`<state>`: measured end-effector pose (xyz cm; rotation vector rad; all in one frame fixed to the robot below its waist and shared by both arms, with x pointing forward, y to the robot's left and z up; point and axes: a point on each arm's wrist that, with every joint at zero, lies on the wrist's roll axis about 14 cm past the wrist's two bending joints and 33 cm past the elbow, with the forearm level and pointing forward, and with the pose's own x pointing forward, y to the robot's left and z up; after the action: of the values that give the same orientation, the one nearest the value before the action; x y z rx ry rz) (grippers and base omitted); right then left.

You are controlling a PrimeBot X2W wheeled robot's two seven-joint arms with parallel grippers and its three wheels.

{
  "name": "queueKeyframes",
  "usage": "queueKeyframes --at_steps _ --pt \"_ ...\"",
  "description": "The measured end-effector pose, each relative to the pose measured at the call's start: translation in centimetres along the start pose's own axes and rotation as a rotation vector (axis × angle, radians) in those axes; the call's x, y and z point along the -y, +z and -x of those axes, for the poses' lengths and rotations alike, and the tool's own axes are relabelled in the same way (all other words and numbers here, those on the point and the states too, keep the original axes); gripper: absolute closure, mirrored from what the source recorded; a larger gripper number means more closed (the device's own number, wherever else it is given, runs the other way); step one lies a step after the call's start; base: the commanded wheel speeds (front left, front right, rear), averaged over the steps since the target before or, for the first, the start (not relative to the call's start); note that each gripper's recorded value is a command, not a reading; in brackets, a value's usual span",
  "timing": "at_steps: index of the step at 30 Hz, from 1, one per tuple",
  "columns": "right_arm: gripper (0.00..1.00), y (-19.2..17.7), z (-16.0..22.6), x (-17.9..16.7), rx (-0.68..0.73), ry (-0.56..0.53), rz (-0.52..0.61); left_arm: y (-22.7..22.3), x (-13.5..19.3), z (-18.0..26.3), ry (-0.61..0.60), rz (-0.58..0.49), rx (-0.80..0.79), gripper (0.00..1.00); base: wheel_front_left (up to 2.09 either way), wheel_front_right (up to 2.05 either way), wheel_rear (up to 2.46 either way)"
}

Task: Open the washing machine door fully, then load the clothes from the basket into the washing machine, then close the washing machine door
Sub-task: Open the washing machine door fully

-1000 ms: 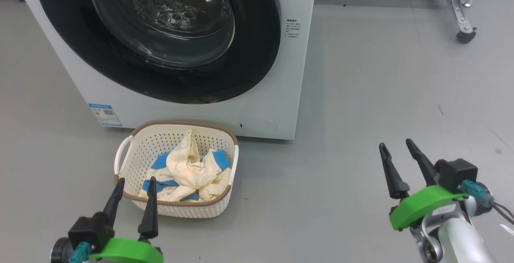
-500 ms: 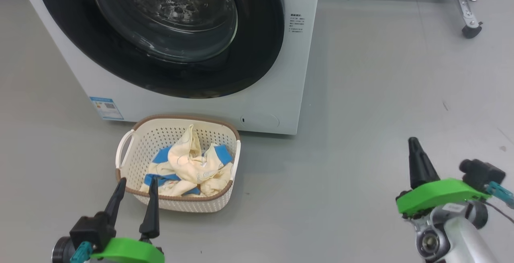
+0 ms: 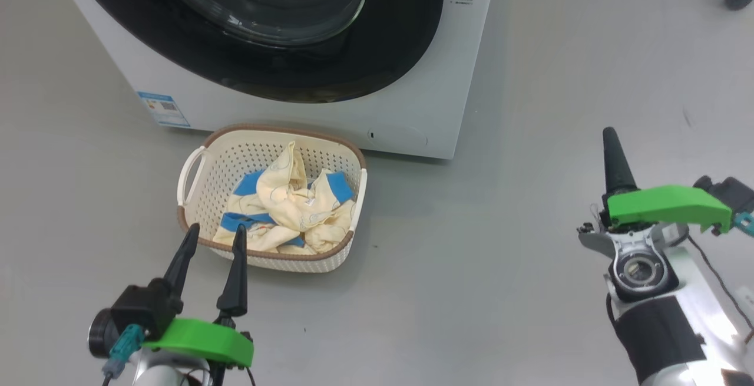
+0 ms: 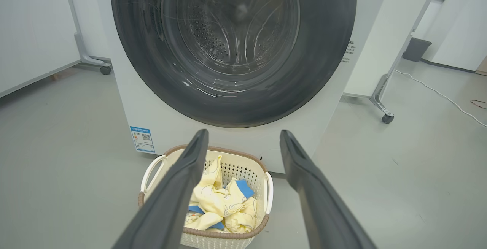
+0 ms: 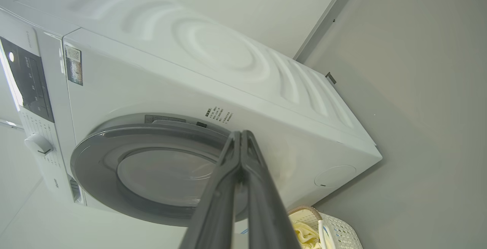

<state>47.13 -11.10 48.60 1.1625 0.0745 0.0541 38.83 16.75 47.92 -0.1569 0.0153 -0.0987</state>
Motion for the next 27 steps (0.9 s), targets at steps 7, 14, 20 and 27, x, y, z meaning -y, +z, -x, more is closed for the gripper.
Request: queueKeyframes --at_steps 7,14,20,27 --pt "1.0 0.6 -4.0 -1.2 -0.041 0.028 0.001 -0.7 -0.4 -0.7 0.009 0.01 -0.02 0.0 0.0 0.0 0.0" --pt "1.0 -0.2 -8.3 -3.0 -0.11 0.076 0.031 -1.3 -0.7 -1.9 0.008 0.01 -0.035 0.0 0.0 0.0 0.0" --pt "1.0 -1.4 -12.1 -5.0 -0.179 0.122 0.047 -2.2 -1.0 -2.8 0.01 0.02 -0.057 0.0 0.0 0.0 0.0" --pt "1.0 -3.3 -15.7 -6.9 -0.266 0.163 0.033 -3.0 -1.5 -3.7 0.017 0.02 -0.078 0.0 0.0 0.0 0.0"
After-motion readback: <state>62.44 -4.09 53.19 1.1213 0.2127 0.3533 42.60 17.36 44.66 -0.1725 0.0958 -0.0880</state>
